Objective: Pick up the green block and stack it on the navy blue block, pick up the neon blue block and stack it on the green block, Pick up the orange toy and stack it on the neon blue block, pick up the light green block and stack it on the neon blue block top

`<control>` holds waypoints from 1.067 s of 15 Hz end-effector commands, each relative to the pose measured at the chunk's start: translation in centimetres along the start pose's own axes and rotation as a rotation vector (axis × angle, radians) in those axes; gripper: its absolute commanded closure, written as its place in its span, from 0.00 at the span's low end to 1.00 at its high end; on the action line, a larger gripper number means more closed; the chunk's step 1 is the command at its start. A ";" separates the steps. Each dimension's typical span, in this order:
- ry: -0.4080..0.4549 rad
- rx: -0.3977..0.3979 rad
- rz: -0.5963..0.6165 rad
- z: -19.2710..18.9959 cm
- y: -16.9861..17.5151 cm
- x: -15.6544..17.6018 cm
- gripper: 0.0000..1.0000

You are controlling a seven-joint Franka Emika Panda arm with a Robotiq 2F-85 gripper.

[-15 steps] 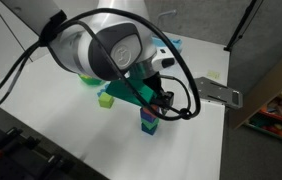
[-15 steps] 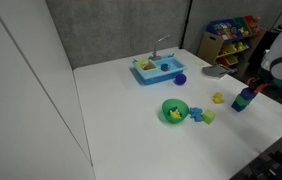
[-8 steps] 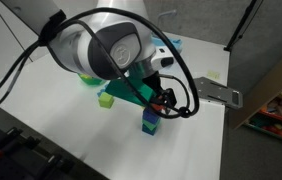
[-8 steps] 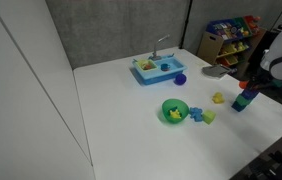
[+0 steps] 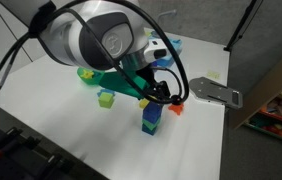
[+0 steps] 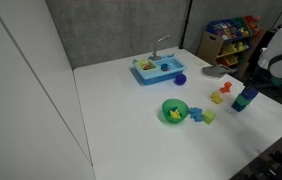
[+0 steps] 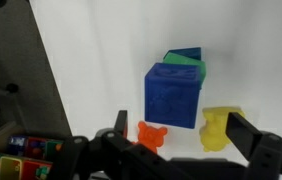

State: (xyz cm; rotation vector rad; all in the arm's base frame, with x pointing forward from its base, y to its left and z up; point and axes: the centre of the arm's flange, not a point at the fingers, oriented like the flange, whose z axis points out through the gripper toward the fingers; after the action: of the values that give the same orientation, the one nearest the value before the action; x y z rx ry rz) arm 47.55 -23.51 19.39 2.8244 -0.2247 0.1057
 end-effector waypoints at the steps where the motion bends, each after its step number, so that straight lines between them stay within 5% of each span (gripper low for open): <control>1: -0.051 0.037 -0.025 -3.8 -1.8 -0.7 0.00; 16: -0.258 0.085 -0.182 -5.9 -11.4 -1.5 0.00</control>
State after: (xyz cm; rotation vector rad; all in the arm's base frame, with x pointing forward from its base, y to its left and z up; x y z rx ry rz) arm 47.81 -12.29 22.00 2.9062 -0.0291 -0.2720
